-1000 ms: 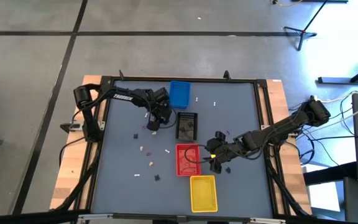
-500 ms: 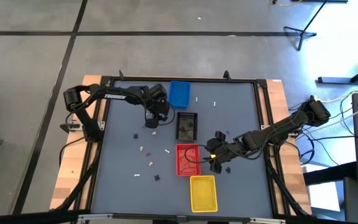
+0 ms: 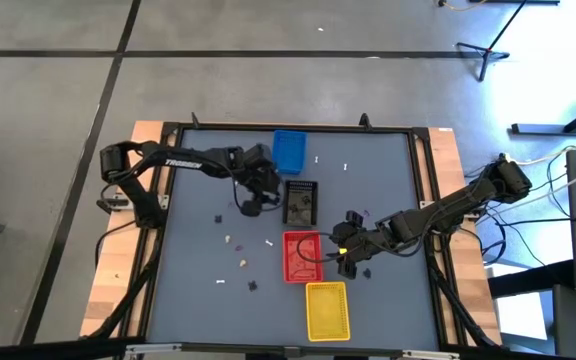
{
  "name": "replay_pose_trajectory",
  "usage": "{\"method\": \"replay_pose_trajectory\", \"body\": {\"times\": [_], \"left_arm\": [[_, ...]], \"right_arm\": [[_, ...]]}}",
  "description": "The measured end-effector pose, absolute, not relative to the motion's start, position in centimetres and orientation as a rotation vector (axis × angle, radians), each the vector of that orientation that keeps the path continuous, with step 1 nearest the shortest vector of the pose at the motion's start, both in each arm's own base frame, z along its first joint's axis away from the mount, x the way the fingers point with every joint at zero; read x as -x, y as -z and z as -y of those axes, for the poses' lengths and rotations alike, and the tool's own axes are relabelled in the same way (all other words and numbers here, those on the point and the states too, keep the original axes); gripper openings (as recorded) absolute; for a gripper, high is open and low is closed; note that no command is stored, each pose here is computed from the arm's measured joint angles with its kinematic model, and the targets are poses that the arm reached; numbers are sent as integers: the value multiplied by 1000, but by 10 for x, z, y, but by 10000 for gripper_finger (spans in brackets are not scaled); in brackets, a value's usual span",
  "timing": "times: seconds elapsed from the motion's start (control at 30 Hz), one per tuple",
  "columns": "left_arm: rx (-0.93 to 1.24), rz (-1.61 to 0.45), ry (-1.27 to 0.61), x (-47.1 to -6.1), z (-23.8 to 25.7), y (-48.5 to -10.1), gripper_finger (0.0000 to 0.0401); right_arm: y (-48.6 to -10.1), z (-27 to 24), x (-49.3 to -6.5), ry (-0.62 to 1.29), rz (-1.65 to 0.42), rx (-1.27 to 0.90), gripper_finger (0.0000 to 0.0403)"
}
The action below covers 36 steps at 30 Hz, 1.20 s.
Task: Sort Halloween decoration
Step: Put the black spider toy into the black bin
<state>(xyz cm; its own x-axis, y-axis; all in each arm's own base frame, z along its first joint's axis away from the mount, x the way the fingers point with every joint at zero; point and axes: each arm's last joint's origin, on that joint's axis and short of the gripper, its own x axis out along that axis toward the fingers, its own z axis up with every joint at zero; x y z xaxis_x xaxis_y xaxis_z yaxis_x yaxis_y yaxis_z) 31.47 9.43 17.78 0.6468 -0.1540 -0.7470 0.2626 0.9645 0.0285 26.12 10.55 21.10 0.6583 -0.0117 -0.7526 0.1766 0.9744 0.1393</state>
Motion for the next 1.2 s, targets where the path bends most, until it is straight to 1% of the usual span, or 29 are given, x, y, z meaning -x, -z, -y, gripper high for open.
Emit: {"method": "replay_pose_trajectory", "body": {"times": [0.27,0.47,0.57,0.8,0.9,1.2], "left_arm": [[-210,-721,267,-329,-76,-185,117],[-312,-644,180,-340,-64,-193,117],[-335,-612,171,-343,-59,-196,117],[-374,-615,100,-345,-53,-197,118],[-371,-615,99,-345,-53,-197,129],[-284,-612,70,-346,-53,-198,186]], "right_arm": [[-211,-105,-261,108,-847,-207,241],[-211,-106,-261,108,-847,-207,241],[-211,-105,-261,109,-847,-207,241],[-211,-105,-261,108,-847,-207,241],[-211,-105,-261,109,-846,-207,241],[-211,-105,-261,109,-847,-207,241]]}}
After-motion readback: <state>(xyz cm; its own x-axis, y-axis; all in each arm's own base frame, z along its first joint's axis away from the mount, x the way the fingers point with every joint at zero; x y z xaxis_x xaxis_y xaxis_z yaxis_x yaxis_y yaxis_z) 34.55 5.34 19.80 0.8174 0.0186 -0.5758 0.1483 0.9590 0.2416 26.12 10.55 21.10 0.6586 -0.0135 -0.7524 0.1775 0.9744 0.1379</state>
